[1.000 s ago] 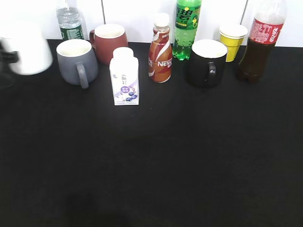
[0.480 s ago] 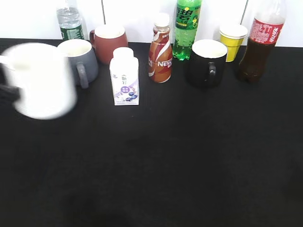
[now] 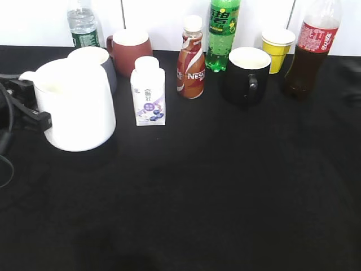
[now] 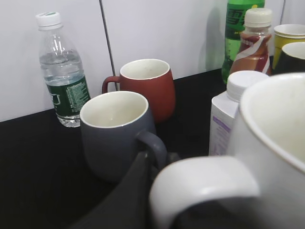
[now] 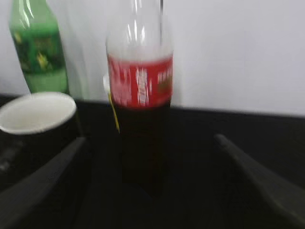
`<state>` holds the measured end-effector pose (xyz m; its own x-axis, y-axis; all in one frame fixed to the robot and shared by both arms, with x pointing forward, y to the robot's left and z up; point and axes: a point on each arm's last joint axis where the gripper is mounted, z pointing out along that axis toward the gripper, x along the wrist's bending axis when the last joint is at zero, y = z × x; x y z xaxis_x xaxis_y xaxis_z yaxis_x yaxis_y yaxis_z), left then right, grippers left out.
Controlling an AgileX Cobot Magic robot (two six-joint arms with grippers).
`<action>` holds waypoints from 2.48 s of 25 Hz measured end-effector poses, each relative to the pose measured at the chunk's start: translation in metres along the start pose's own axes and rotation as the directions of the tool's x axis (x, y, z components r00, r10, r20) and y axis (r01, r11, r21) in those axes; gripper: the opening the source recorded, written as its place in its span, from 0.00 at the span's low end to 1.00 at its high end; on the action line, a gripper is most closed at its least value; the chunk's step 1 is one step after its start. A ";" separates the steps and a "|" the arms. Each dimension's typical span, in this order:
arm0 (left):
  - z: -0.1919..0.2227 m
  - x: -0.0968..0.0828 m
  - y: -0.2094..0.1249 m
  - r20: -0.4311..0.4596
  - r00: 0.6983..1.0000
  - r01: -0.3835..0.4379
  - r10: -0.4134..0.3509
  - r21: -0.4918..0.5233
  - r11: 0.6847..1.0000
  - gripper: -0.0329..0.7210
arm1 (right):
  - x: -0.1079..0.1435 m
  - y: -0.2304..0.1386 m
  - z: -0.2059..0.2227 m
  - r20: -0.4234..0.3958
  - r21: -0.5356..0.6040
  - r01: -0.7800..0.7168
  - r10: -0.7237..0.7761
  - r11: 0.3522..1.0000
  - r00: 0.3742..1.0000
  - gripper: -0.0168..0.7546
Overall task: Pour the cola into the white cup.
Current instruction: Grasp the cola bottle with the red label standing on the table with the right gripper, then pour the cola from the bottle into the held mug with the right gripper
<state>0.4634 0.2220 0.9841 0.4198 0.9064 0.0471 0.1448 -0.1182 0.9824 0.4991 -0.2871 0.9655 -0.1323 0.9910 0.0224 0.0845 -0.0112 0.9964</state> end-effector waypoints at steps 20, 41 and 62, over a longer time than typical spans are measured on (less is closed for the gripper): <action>0.000 0.000 0.000 0.000 1.000 0.001 -0.001 0.000 1.000 0.12 | 0.002 -0.053 0.153 -0.017 -0.040 -0.042 0.042 0.998 0.999 0.82; 0.000 0.000 -0.001 0.000 1.000 0.001 -0.001 0.008 1.000 0.12 | 0.009 -0.033 0.110 -0.050 -0.103 0.006 -0.011 0.995 0.999 0.55; -0.004 -0.029 0.006 0.304 0.951 -0.033 0.056 -0.078 0.996 0.12 | 0.184 0.044 0.036 -0.538 -0.199 0.199 -0.276 0.960 0.797 0.55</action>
<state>0.4485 0.1970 0.9897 0.6799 0.7319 0.0444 0.0603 -0.1162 0.9914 0.5140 -0.1000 1.0104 -0.6596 0.7208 -0.2130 -0.1413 0.1594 0.9770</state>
